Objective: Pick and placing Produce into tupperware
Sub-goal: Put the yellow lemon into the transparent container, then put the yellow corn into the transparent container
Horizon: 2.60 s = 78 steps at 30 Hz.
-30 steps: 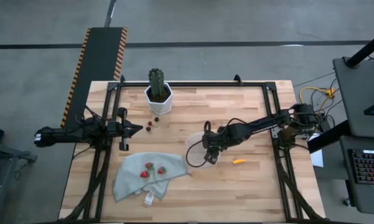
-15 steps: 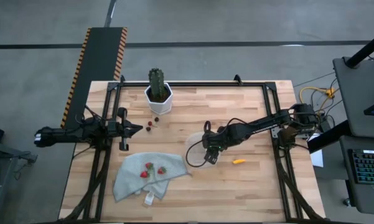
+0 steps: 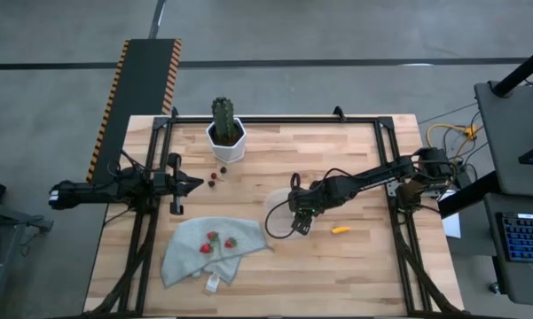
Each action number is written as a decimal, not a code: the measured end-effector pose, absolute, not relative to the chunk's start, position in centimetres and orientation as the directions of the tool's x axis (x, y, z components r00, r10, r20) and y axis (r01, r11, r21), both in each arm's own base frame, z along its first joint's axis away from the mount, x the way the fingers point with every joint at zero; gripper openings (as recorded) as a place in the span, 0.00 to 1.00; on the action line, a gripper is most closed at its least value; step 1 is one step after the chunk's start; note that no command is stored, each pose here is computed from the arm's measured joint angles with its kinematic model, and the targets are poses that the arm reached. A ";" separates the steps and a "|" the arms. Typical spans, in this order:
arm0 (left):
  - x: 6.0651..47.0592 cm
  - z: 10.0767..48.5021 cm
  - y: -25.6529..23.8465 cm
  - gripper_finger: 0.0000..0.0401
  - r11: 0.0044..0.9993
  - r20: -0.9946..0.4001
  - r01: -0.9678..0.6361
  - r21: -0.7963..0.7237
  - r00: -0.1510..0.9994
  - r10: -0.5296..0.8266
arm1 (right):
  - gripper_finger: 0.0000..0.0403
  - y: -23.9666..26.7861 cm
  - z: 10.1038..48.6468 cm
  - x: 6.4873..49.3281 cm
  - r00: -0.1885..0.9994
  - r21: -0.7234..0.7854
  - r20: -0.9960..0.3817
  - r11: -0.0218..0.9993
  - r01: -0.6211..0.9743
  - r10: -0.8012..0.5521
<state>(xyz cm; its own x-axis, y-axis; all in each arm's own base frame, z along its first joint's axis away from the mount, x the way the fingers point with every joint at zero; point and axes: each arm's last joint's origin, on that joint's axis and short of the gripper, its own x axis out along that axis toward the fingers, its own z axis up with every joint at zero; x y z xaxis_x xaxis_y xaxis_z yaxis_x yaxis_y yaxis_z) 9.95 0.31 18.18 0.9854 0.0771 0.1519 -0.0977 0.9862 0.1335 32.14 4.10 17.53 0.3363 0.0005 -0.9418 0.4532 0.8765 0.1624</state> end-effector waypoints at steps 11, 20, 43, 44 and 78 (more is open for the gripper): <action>10.0 18.2 0.3 0.00 0.986 0.151 -0.098 0.134 0.985 0.077 | 0.59 4.1 17.5 32.1 0.336 0.159 -0.942 0.885 0.438 0.003; 10.0 18.2 0.3 0.00 0.986 0.151 -0.097 0.134 0.986 0.077 | 0.73 4.1 17.5 32.1 0.333 0.168 -0.943 0.877 0.450 0.009; 10.0 18.1 0.3 0.00 0.986 0.150 -0.097 0.134 0.986 0.077 | 0.66 8.3 27.2 27.2 0.534 -0.036 -0.840 0.993 0.116 -0.093; 10.0 18.1 0.3 0.00 0.986 0.150 -0.097 0.134 0.986 0.077 | 0.66 8.8 27.4 26.6 0.530 -0.048 -0.843 0.994 0.096 -0.092; 10.1 18.1 0.3 0.00 0.986 0.138 -0.096 0.135 0.987 0.077 | 0.61 11.4 16.6 19.8 0.241 -0.068 -0.963 0.974 0.216 -0.120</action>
